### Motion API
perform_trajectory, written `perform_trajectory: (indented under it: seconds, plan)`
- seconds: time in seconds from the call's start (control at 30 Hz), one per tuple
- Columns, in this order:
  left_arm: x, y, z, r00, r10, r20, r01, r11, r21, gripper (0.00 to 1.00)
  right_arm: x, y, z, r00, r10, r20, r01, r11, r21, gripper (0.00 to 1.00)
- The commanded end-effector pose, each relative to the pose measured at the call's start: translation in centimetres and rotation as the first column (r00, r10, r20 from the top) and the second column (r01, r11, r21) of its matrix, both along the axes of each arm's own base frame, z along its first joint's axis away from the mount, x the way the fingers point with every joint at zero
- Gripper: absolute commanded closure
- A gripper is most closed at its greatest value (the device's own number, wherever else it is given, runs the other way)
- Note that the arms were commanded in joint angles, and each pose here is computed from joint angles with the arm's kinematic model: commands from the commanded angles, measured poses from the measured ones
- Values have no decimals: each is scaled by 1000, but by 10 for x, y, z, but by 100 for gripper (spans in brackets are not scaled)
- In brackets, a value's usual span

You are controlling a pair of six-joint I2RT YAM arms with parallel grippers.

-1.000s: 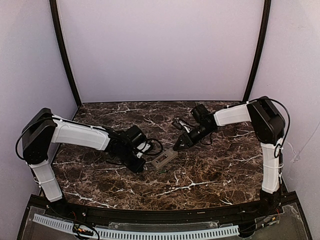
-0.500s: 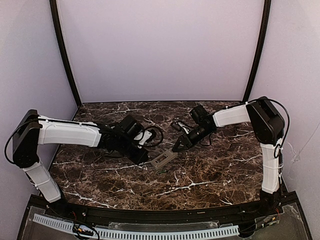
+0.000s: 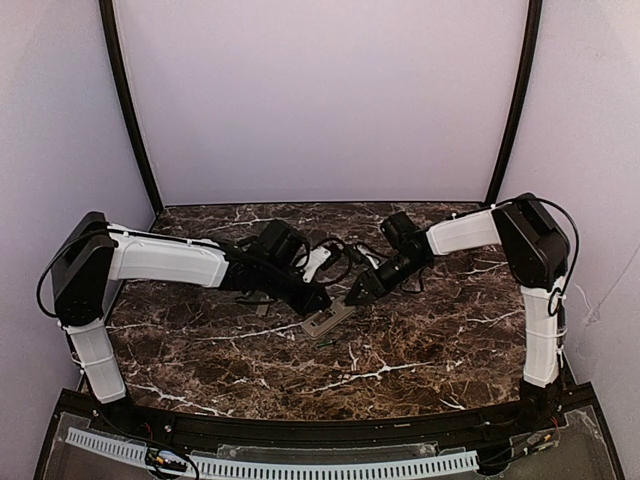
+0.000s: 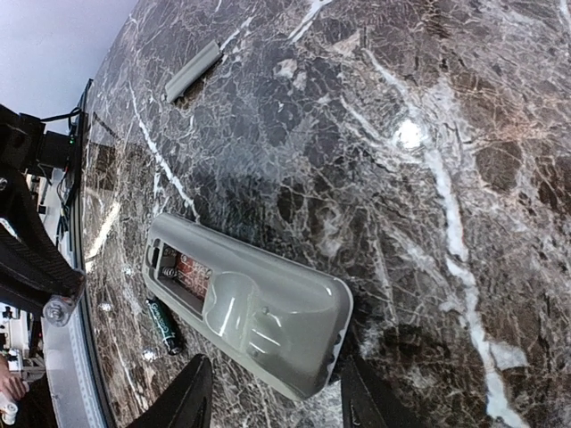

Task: Load the batteries into the remote control
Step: Load the battery into the battery compartment.

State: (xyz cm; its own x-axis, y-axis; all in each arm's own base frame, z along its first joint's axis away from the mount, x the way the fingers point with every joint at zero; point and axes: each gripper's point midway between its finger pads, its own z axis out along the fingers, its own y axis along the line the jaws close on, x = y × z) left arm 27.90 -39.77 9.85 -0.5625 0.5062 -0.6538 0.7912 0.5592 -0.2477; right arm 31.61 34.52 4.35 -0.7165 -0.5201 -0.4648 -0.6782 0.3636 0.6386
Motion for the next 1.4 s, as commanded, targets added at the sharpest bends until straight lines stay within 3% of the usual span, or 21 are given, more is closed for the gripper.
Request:
perform_trajectory:
  seconds: [0.0,0.5,1.37]
  plan:
    - [-2,-11,0,999,-50,8,50,998,-29,100,10,-8,9,999,-31,27,31,999,10,49]
    - [8,-14,-24,998,-50,23,52,995,-85,100,4,-5,2,1000,-13,-5,14,1000,22,57]
    - [0,4,-62,999,16,-42,-19,998,-57,100,5,-6,-4,1000,-18,-12,18,1000,4,60]
